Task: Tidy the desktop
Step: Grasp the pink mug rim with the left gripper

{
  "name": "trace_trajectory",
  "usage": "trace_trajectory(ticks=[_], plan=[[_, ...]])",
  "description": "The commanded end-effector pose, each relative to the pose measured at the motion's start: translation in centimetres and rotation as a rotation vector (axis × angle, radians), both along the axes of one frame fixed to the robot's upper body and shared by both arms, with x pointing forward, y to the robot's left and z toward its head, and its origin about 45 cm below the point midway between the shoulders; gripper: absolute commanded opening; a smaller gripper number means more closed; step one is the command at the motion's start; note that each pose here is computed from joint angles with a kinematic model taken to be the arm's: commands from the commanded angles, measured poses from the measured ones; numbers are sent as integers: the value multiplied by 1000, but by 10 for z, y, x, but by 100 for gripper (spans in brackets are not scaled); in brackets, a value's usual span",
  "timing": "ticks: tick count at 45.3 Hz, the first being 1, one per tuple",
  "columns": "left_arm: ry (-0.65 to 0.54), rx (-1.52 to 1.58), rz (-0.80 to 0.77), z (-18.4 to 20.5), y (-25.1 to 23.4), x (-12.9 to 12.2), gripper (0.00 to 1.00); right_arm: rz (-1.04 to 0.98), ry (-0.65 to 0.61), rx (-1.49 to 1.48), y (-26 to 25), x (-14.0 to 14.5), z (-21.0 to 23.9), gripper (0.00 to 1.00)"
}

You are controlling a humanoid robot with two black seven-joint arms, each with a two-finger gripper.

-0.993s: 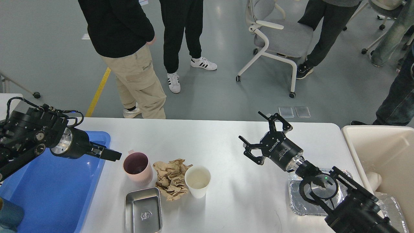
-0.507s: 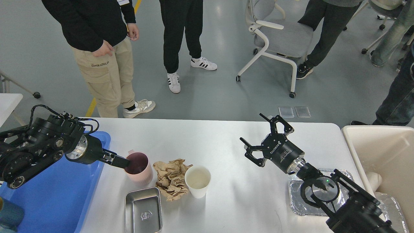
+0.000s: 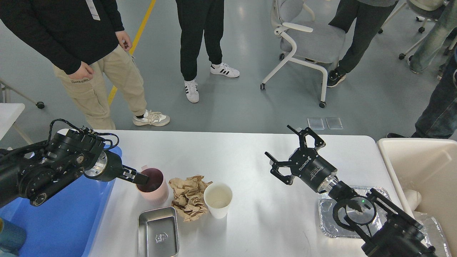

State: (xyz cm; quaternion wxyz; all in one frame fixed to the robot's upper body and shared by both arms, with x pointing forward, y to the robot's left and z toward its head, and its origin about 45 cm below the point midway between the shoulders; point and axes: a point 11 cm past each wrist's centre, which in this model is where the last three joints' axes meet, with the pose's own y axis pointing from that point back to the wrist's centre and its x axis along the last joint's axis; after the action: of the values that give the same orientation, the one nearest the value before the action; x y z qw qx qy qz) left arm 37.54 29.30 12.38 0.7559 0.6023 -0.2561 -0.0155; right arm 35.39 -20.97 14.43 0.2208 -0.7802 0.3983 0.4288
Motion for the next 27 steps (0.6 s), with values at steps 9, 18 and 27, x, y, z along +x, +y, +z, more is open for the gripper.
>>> trace_trajectory(ticks=[9,18,27], plan=[[16,-43,-19,1,-6,-1,29,-2,1,0,0,0,0,100],[31,-63,-56,1,-5,-5,16,-2,1,0,0,0,0,100],[42,-79,-55,3,1,-8,10,-4,3,-1,-1,0,-1,100]])
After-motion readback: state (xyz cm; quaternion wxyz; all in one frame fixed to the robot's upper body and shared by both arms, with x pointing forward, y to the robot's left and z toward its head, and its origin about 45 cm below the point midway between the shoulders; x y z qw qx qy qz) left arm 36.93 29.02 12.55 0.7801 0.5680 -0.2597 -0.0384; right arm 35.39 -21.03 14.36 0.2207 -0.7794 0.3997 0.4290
